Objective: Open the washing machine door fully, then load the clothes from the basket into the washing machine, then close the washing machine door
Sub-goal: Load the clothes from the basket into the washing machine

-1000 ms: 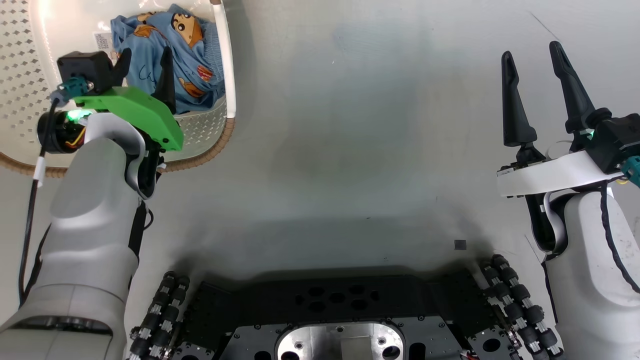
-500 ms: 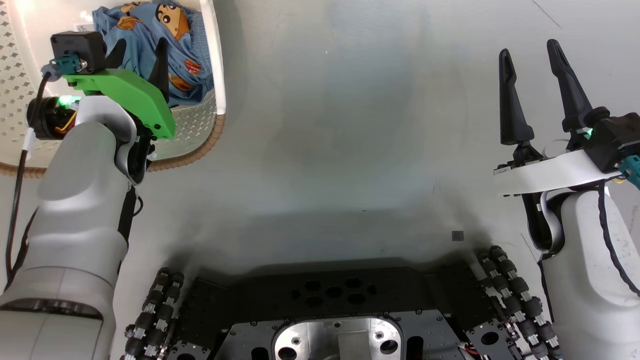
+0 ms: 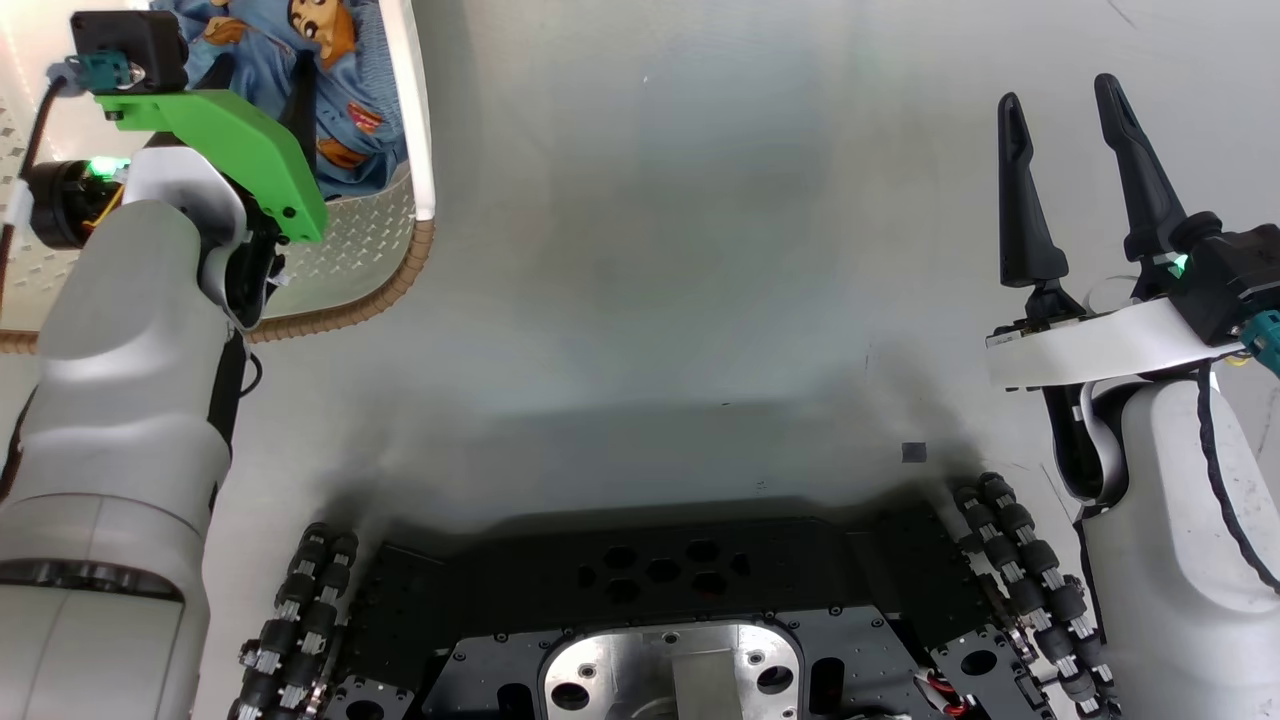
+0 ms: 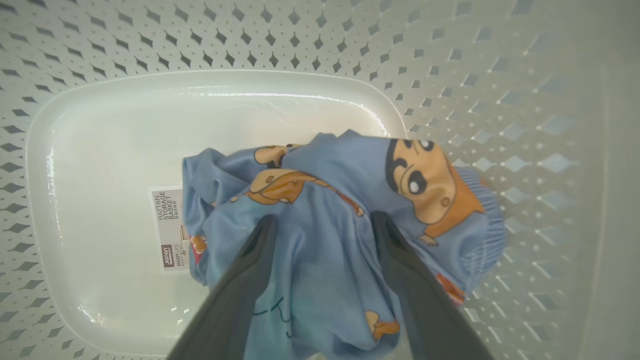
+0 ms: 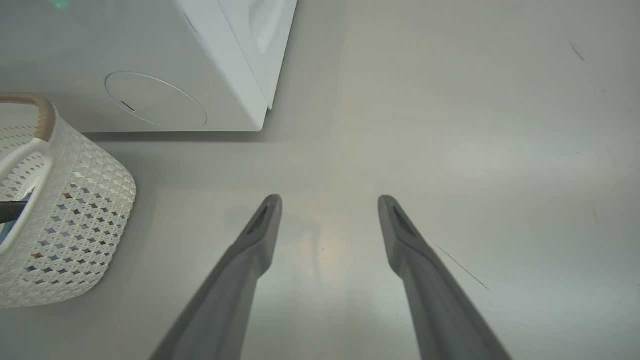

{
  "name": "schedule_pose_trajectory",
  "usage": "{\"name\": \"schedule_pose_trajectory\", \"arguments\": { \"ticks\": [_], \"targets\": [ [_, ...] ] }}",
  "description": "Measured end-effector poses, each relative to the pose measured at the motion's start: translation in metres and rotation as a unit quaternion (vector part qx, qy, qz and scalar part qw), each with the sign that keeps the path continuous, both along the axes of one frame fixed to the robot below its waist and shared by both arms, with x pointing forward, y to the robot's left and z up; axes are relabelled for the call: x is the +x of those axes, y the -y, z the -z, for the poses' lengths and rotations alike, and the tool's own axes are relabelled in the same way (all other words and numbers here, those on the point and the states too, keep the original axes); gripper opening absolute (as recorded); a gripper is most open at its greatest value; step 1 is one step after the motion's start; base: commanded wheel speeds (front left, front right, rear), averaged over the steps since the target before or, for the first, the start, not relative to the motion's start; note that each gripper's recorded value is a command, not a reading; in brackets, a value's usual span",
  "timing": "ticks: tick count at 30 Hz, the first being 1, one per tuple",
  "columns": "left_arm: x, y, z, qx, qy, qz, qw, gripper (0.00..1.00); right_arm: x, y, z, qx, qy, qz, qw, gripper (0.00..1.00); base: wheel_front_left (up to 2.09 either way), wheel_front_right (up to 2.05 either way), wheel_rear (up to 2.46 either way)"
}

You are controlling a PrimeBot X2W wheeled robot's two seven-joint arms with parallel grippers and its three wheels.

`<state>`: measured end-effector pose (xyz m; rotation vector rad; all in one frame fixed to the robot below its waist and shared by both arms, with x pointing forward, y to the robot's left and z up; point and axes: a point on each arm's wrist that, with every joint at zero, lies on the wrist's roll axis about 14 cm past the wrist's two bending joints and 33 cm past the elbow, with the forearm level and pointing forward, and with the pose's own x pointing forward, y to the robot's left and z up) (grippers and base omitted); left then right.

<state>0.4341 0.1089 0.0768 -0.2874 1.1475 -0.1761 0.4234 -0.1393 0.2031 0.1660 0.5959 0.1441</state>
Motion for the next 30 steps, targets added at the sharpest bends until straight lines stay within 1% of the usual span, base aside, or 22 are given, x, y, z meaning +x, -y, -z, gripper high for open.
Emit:
{"name": "schedule_pose_trajectory", "arguments": {
  "ticks": [3, 14, 21, 22, 23, 24, 30],
  "targets": [
    [-0.002, -0.003, 0.006, 0.0, -0.015, -0.007, 1.0, 1.0, -0.002, 0.001, 0.003, -0.001, -0.005, 0.001, 1.0, 1.0, 0.0, 0.0, 0.0],
    [0.005, -0.004, 0.013, 0.008, -0.042, 0.008, 0.999, 1.0, -0.004, 0.004, 0.006, -0.005, -0.009, 0.007, 1.0, 1.0, 0.0, 0.0, 0.0],
    [-0.009, -0.006, 0.019, 0.02, -0.08, 0.032, 0.996, 0.99, -0.004, 0.006, 0.005, -0.007, -0.008, 0.009, 1.0, 1.0, 0.0, 0.0, 0.0],
    [-0.009, -0.006, 0.019, 0.021, -0.079, 0.037, 0.996, 0.64, -0.004, 0.006, 0.004, -0.007, -0.008, 0.009, 1.0, 1.0, 0.0, 0.0, 0.0],
    [-0.007, -0.006, 0.018, 0.021, -0.076, 0.037, 0.996, 0.35, -0.004, 0.006, 0.004, -0.008, -0.008, 0.009, 1.0, 1.0, 0.0, 0.0, 0.0],
    [-0.005, -0.006, 0.018, 0.021, -0.073, 0.037, 0.996, 0.0, -0.004, 0.006, 0.004, -0.008, -0.007, 0.009, 1.0, 1.0, 0.0, 0.0, 0.0],
    [0.004, -0.003, 0.013, 0.018, -0.053, 0.033, 0.998, 0.0, -0.001, 0.008, 0.0, -0.009, -0.002, 0.012, 1.0, 1.0, 0.0, 0.0, 0.0]
  ]
}}
